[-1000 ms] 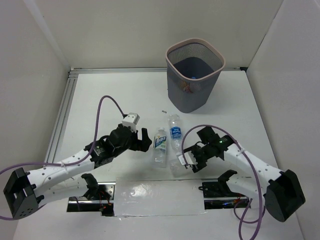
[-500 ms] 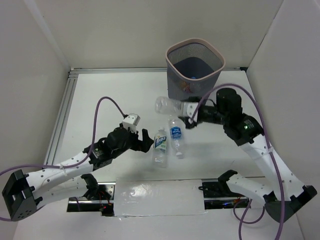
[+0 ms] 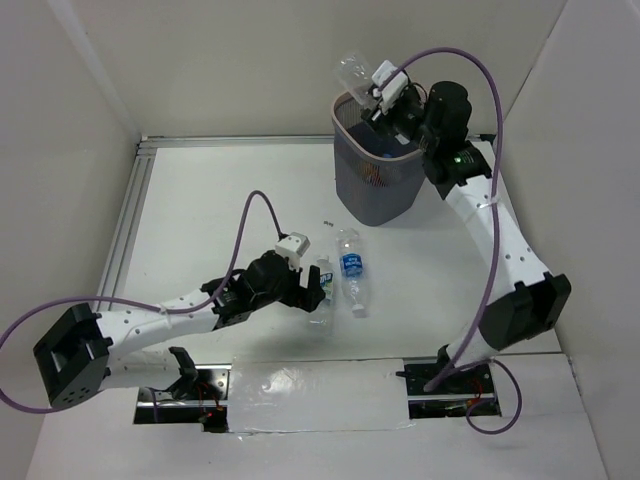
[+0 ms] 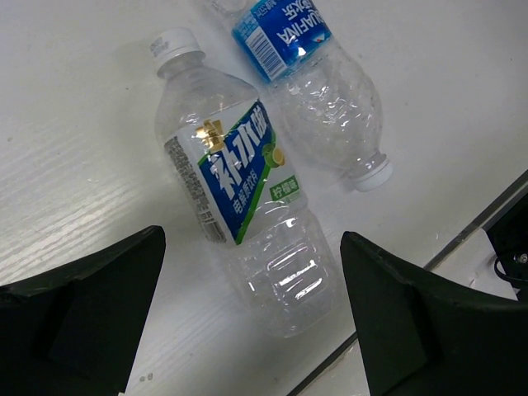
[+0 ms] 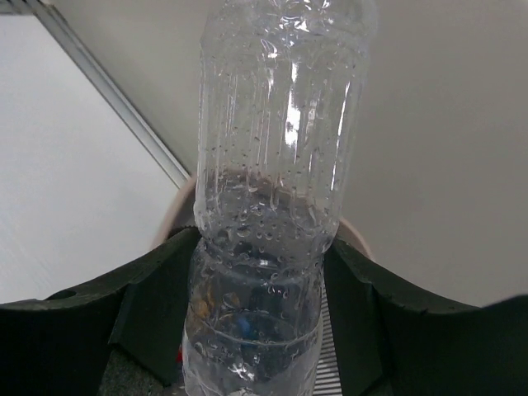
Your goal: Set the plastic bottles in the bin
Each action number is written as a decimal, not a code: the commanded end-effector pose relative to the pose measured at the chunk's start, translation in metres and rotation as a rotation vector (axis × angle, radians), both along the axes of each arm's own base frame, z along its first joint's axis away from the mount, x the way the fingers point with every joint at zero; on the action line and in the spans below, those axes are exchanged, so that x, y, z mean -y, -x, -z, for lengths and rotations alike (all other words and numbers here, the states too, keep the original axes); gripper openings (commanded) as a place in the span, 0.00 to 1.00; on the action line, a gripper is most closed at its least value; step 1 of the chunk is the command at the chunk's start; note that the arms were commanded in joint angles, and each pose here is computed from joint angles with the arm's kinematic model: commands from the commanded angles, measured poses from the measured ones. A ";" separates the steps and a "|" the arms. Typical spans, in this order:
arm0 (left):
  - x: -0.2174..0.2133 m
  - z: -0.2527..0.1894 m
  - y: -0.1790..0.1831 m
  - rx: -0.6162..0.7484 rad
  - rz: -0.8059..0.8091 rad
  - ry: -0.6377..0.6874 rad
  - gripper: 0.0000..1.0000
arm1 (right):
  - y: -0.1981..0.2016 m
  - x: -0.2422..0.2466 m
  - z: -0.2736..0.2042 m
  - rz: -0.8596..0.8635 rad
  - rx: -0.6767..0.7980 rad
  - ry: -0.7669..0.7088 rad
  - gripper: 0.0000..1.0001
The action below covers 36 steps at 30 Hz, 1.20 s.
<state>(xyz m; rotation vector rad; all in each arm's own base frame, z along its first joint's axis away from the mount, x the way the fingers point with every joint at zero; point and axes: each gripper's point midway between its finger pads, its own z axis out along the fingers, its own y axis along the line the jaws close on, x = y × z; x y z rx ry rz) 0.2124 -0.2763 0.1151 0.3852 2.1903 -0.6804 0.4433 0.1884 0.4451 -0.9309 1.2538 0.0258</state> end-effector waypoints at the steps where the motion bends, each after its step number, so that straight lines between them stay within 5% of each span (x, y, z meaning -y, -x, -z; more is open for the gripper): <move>1: 0.024 -0.026 -0.011 0.056 0.009 0.079 1.00 | -0.032 0.023 -0.007 0.043 0.018 -0.077 0.64; 4: 0.032 -0.019 -0.012 0.045 0.019 0.065 1.00 | -0.061 0.036 0.022 0.068 -0.070 -0.090 1.00; 11: 0.040 0.001 -0.021 0.037 -0.026 -0.008 1.00 | -0.050 0.057 0.027 0.014 -0.233 -0.186 1.00; 20: 0.039 0.053 -0.032 -0.014 -0.148 -0.203 1.00 | 0.036 0.059 0.060 -0.070 -0.361 -0.196 1.00; 23: 0.042 0.055 -0.032 -0.017 -0.146 -0.227 0.81 | 0.057 0.058 0.077 -0.078 -0.416 -0.194 1.00; 26: 0.043 0.031 -0.037 0.027 -0.153 -0.194 0.44 | 0.075 0.065 0.086 -0.091 -0.478 -0.233 0.85; 27: 0.042 0.019 -0.040 0.047 -0.158 -0.185 0.25 | 0.079 0.072 0.086 -0.089 -0.483 -0.248 0.61; 28: 0.041 0.007 -0.042 0.067 -0.163 -0.173 0.19 | 0.085 0.073 0.091 -0.094 -0.511 -0.266 0.49; 32: 0.036 -0.077 -0.046 0.194 -0.156 -0.079 0.15 | 0.123 0.076 0.120 -0.129 -0.563 -0.242 0.11; 36: 0.035 -0.188 -0.044 0.427 -0.078 0.083 0.15 | 0.149 0.090 0.172 -0.064 -0.619 -0.183 0.04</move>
